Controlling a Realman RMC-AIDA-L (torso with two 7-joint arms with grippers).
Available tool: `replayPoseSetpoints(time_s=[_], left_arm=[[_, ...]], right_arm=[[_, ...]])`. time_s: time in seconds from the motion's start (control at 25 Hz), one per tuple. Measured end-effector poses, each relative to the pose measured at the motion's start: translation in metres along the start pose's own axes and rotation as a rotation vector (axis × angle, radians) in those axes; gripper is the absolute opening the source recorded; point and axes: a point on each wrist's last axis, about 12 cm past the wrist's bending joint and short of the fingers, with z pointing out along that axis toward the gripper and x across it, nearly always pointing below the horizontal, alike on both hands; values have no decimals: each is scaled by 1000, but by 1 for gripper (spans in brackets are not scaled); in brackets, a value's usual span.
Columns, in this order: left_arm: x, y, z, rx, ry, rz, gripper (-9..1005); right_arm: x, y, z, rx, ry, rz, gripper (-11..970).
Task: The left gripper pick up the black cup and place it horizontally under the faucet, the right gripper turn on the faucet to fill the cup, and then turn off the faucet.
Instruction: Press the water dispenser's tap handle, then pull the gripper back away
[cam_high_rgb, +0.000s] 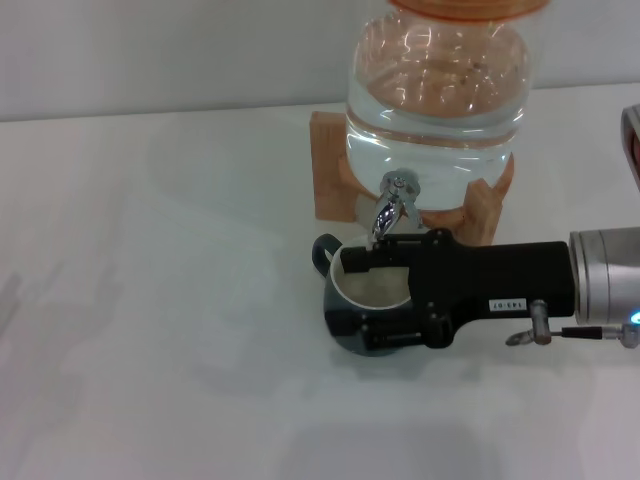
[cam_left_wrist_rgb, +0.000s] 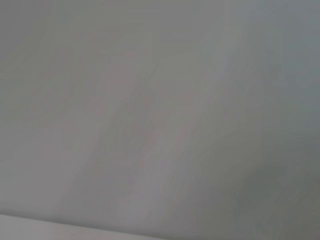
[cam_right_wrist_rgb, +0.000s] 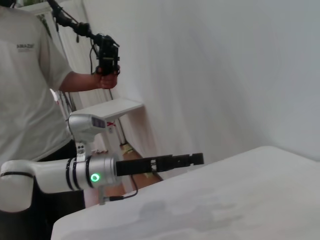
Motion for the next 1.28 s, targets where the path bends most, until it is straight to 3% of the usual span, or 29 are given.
replayPoseSetpoints(time_s=[1.28], left_arm=[[1, 0, 0, 0, 1, 0, 563]], right_arm=[[5, -19, -25, 136, -21, 41, 747]])
